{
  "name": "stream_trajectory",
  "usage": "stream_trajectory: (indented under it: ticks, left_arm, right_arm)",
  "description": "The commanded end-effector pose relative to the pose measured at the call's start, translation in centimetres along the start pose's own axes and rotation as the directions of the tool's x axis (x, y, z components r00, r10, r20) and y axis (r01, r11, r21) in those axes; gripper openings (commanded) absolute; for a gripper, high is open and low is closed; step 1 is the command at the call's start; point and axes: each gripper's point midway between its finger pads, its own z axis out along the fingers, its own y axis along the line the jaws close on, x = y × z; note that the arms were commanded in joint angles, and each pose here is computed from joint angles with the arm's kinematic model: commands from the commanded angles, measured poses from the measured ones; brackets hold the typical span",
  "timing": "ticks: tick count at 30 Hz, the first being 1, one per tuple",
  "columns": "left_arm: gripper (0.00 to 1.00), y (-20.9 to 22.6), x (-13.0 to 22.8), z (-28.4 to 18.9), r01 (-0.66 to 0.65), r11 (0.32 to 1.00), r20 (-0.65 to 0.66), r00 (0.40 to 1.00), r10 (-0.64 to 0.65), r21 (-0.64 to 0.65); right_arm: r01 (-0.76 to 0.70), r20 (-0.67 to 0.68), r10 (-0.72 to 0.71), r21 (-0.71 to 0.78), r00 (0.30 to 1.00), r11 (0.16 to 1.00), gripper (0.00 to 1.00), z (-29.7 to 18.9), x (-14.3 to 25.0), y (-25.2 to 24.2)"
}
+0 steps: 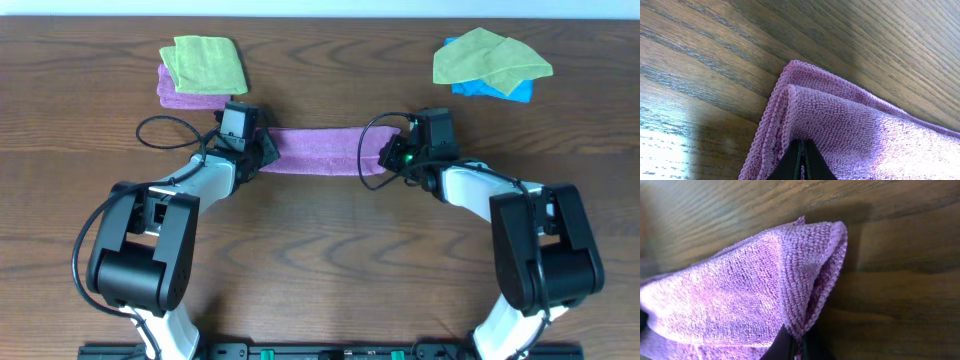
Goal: Fold the cloth
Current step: 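Carry the strip's right end leftward with the right gripper, folding it in half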
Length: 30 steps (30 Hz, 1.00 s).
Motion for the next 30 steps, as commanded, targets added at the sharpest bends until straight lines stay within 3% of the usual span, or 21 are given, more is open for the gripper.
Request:
stream_trajectory:
  ticks: [1,10,30]
  left_arm:
    - [0.06,1.3,2.4,1.2,-0.020,0.999,-0.070,0.997,0.017,-0.045]
    - [0.06,0.8,2.8,1.2,-0.010,0.999,-0.082,0.997,0.008,-0.031]
    - [0.06,-1.4,2.2,1.0,-0.035,0.999,-0.084,0.996,0.037,0.021]
  right_arm:
    - [0.122,0.034,-0.122,0.011,0.992,0.992,0.01,-1.3,-1.1,1.1]
    - [0.250,0.069,-0.249,-0.018,0.966,0.968,0.01,-4.5,-1.7,4.1]
    - [0.437,0.122,-0.421,-0.162,0.899,0.885,0.01,-5.1,0.6,14.4]
